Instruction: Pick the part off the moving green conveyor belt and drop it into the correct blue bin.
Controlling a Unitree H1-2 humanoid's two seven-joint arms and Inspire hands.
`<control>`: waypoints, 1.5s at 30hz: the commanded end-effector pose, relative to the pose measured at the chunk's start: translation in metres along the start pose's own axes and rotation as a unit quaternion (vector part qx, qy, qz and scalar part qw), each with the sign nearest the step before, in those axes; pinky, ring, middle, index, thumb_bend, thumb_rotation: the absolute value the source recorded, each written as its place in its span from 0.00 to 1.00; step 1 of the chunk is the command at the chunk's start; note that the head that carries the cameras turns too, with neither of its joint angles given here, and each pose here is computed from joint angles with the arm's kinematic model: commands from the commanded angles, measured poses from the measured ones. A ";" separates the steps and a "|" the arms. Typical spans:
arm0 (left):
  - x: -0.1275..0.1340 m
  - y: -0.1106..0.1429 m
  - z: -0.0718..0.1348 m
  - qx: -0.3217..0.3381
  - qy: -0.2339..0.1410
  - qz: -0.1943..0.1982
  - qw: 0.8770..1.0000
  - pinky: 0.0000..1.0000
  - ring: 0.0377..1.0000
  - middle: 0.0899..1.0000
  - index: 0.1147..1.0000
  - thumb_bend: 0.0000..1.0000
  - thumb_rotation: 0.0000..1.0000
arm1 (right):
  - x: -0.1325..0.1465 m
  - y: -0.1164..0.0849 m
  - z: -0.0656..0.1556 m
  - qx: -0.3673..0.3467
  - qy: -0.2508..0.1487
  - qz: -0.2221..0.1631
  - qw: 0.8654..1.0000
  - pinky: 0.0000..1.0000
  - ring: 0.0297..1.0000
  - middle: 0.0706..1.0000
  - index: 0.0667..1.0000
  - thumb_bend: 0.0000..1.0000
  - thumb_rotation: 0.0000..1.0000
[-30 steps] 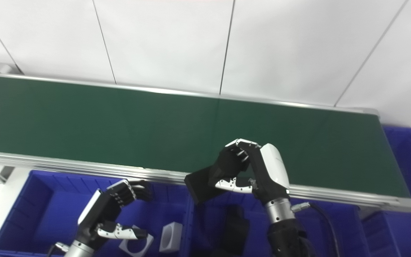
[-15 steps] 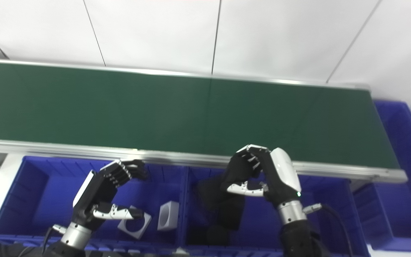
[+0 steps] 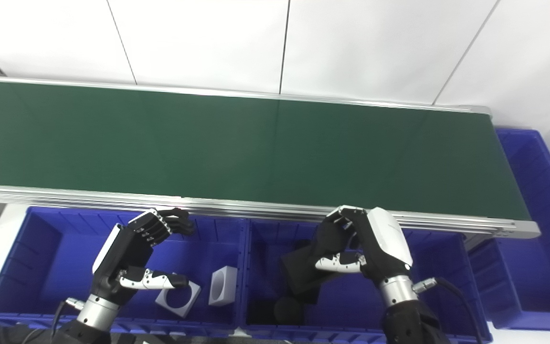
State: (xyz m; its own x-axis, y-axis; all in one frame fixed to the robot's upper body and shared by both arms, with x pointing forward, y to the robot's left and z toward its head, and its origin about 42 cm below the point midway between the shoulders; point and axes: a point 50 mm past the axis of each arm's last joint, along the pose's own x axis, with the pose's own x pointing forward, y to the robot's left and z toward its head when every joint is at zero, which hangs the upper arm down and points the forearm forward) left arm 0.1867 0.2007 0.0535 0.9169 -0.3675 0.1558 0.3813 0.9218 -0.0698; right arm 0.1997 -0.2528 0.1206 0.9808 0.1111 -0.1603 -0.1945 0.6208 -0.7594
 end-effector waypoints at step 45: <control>0.008 0.004 0.009 0.006 -0.016 -0.009 1.000 0.64 0.66 0.64 0.65 0.90 0.07 | -0.008 0.064 0.033 0.280 -0.104 0.019 0.954 0.82 0.88 0.90 0.93 0.96 0.49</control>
State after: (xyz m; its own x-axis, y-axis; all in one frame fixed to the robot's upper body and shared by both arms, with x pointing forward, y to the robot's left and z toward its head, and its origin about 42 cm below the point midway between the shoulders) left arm 0.1891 0.2029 0.0540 0.9141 -0.3790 0.1443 0.3901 0.9190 -0.0576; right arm 0.1794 -0.1939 0.0862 0.9664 0.2389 -0.0953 -0.2571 0.9086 -0.3291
